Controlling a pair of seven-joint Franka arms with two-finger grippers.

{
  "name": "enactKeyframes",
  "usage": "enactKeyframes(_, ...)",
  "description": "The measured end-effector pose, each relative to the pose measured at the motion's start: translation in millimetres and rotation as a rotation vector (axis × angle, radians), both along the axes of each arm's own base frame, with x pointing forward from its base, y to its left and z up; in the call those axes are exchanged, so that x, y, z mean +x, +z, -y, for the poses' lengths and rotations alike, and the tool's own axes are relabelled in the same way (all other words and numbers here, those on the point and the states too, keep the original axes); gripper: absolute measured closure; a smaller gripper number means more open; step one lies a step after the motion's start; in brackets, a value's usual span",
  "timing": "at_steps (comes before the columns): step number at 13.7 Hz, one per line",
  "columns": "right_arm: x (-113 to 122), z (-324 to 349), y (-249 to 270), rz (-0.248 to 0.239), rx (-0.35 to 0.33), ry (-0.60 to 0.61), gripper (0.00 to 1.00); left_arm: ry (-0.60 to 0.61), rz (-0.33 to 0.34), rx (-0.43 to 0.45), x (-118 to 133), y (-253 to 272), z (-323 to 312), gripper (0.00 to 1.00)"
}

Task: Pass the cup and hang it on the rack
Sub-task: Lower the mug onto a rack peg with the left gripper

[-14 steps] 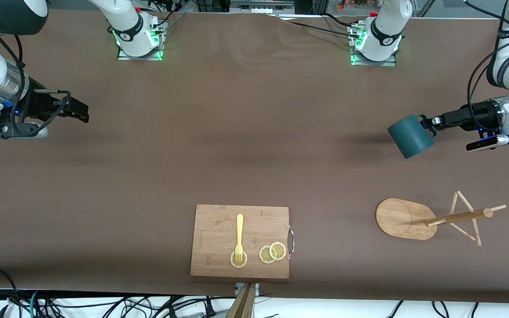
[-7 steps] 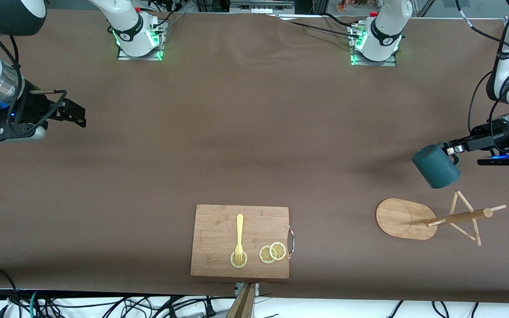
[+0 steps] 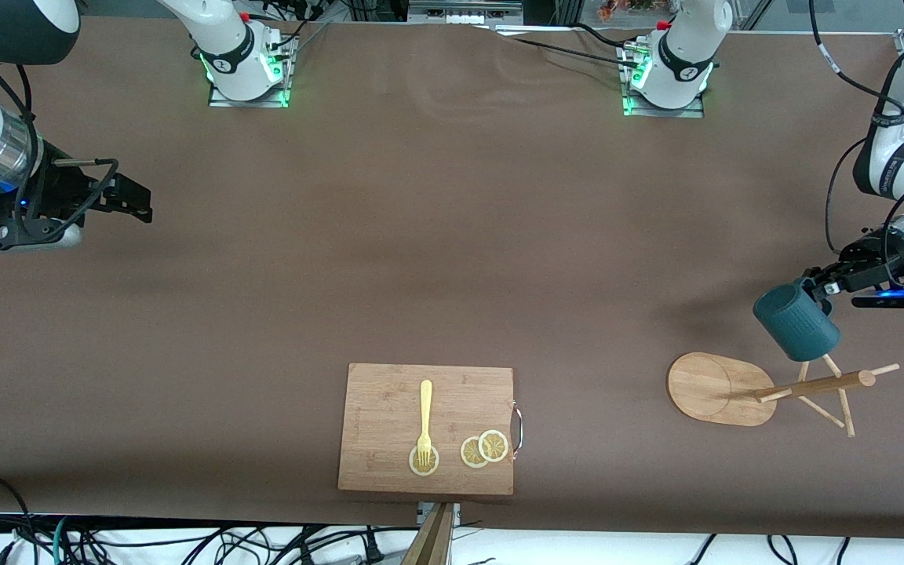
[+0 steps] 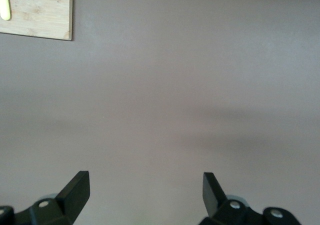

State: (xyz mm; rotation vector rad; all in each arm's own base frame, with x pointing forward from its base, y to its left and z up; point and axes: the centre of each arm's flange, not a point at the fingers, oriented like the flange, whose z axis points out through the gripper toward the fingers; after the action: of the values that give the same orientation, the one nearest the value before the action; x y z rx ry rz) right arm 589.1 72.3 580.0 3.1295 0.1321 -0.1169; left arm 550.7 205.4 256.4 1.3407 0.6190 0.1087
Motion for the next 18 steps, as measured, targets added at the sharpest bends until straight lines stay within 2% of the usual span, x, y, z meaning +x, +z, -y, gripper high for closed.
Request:
enactKeyframes(5, -3.1, 0.5, -4.8, -0.026, -0.003, 0.001, 0.0, 0.048, -0.01, -0.037, 5.1, -20.4, -3.8, 0.79)
enactKeyframes(10, -3.2, 0.5, -5.1, -0.027, -0.003, 0.001, 0.0, 0.048, 0.0, -0.026, 14.1, -23.2, -10.7, 0.79)
enactKeyframes(18, -3.2, 0.9, -5.1, -0.027, -0.003, 0.001, 0.0, 0.066, -0.006, -0.022, 12.6, -33.5, -22.7, 0.79)
